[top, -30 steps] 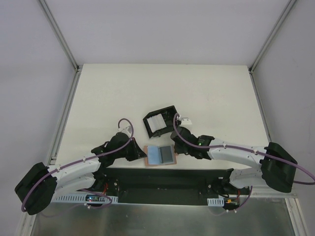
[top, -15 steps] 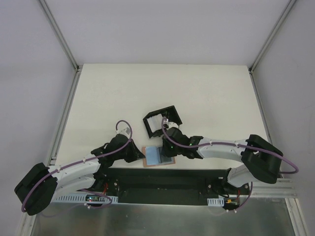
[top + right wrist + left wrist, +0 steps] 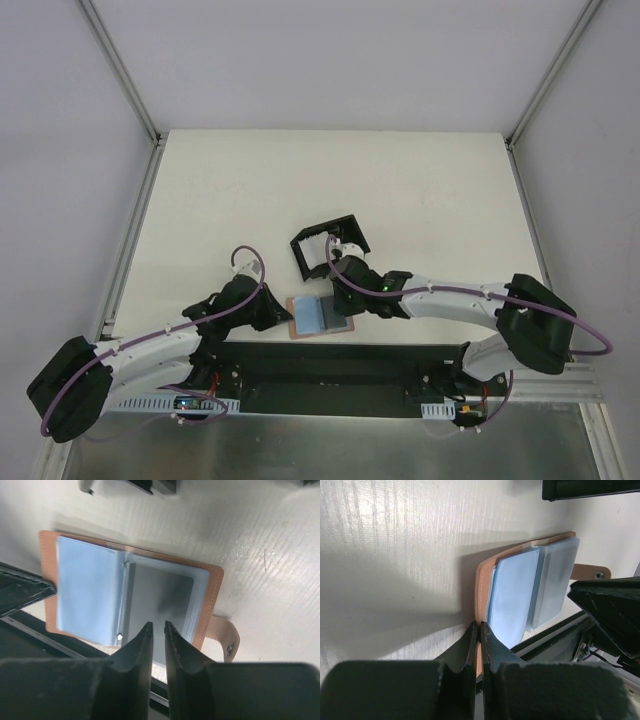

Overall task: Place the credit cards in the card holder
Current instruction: Insert the credit card into the card holder, then pick up the credit card from the storage box.

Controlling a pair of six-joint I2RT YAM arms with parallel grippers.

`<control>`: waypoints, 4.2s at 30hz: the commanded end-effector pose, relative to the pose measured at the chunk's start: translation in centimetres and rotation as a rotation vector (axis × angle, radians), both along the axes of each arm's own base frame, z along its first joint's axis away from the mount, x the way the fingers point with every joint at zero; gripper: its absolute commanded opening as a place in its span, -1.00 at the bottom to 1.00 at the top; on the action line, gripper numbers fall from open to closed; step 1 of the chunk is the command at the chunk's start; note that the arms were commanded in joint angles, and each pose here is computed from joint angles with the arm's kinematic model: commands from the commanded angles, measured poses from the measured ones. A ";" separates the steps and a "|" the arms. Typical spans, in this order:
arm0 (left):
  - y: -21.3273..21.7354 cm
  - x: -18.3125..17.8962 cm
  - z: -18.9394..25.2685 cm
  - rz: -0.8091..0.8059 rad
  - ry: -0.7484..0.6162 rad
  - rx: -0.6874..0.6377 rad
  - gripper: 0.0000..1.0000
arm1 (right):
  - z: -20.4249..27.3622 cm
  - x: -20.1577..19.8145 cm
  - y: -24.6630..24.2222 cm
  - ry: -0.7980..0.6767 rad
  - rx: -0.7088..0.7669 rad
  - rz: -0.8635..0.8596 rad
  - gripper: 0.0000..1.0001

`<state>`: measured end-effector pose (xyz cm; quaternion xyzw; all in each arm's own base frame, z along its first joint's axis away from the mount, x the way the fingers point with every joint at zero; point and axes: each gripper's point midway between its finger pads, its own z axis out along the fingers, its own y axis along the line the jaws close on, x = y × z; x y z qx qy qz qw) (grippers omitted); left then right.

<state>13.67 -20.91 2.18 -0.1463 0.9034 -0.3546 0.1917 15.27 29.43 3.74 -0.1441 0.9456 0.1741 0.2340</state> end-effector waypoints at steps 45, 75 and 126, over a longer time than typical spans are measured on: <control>0.6 0.9 -0.4 0.044 -0.017 0.023 -1.00 | 5.4 16.5 3.5 0.021 0.223 0.062 0.50; 0.0 0.9 -0.3 0.018 -0.007 0.017 -1.00 | 6.5 15.9 4.3 0.057 0.316 0.103 0.01; 0.0 0.3 -0.9 -0.005 0.012 0.012 -1.00 | 14.3 16.8 0.9 -0.194 0.314 0.028 -0.99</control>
